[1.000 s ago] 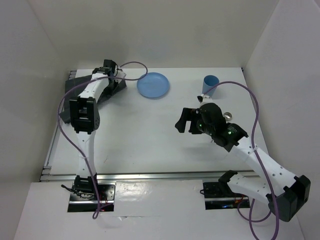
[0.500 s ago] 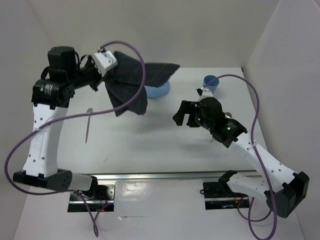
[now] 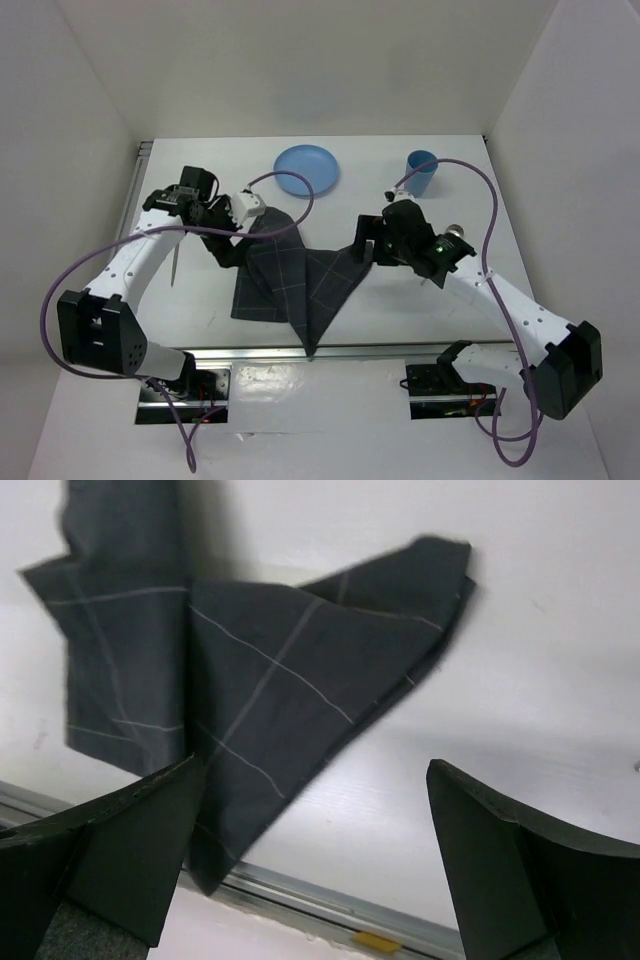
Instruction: Set the dinner table for one person
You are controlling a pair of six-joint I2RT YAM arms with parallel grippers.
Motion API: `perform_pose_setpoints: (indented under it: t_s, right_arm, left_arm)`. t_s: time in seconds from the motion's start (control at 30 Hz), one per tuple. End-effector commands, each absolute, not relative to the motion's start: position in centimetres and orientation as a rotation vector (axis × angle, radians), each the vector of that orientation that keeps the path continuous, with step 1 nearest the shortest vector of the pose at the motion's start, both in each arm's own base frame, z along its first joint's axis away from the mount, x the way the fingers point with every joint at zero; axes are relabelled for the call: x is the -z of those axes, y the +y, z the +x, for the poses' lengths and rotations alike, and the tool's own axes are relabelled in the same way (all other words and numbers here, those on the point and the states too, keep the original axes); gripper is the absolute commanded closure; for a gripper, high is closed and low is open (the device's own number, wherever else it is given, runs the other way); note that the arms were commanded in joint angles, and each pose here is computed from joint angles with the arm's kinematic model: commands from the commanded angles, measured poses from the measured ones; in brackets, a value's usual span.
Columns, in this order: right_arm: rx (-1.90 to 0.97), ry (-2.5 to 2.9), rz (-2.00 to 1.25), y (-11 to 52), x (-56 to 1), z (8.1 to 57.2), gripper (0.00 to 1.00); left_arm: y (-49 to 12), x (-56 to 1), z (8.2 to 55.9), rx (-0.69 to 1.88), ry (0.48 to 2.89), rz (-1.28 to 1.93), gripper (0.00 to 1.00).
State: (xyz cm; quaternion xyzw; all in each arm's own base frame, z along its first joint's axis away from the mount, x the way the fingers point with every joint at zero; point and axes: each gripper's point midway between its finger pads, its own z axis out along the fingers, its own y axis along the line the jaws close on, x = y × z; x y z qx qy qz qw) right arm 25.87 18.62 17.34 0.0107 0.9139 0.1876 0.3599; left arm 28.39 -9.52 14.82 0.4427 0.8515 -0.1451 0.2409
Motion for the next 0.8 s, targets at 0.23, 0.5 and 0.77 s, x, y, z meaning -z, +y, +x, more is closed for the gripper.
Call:
perform_pose_setpoints:
  t_s: [0.23,0.5,0.77]
  right_arm:
    - [-0.814,2.414,-0.533,25.0,-13.2,21.5,0.07]
    - [-0.907,2.398,-0.713,27.6,-10.6,18.1,0.08]
    - [-0.702,2.404,-1.048,31.9,-7.6,14.1,0.07]
  left_arm:
    - [-11.9,-13.5,44.3,0.429,2.458,0.746,0.06]
    - [-13.7,-8.8,49.9,0.527,2.548,0.701,0.00]
    - [-15.5,-4.8,49.1,0.501,2.615,0.760,0.03]
